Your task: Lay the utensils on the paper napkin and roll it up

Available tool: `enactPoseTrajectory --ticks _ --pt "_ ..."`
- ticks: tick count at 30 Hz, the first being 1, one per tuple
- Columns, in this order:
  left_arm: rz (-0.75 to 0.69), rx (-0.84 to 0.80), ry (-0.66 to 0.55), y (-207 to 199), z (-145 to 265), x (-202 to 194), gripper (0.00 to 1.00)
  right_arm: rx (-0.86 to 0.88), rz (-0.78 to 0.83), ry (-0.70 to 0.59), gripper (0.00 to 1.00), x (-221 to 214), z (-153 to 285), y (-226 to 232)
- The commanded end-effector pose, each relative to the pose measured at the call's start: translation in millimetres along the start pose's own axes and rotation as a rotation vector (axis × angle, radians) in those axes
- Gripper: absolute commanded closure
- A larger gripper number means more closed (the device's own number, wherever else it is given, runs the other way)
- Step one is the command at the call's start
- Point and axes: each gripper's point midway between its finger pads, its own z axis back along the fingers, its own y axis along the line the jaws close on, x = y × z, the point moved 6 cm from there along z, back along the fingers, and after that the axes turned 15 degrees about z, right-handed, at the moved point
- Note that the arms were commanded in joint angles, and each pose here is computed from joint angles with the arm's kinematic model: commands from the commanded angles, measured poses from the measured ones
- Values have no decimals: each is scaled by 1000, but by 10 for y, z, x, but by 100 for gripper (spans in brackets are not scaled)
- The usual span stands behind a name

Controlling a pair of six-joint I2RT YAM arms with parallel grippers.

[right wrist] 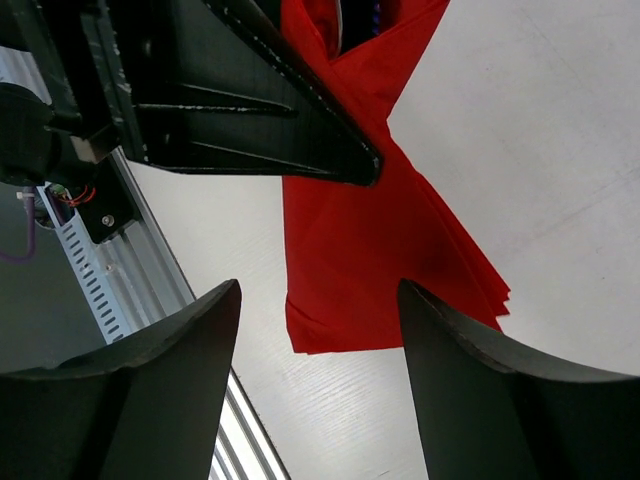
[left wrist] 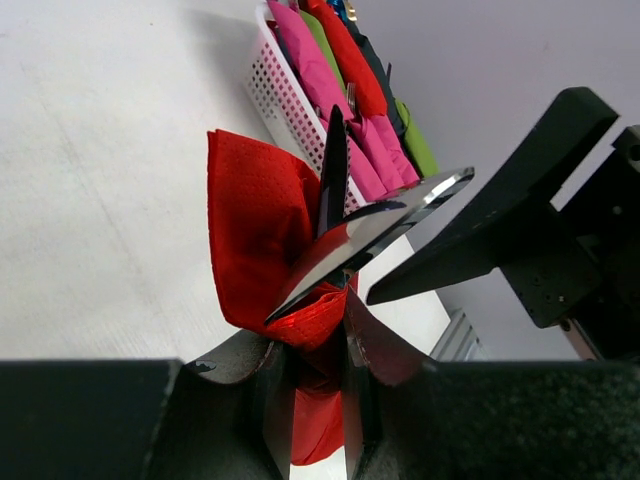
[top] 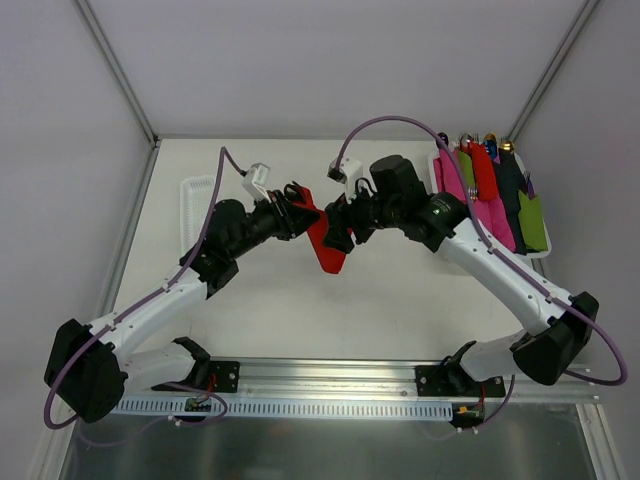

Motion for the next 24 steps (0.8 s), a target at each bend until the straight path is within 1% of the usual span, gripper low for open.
enactPoseTrajectory --ticks 1,6,11,20,24 --pt "8 -137 -47 -409 -21 164 100 -29 42 -37 33 115 -3 -30" --pt "17 -169 -44 -457 -25 162 100 -10 41 -29 32 84 -65 -5" --pt "35 -235 -39 -546 -6 155 100 16 35 -25 32 79 -112 4" --pt "54 -281 -39 -591 15 141 100 49 24 -30 32 62 -133 38" --pt "55 -307 -38 -618 28 141 100 68 16 -34 35 69 -131 64"
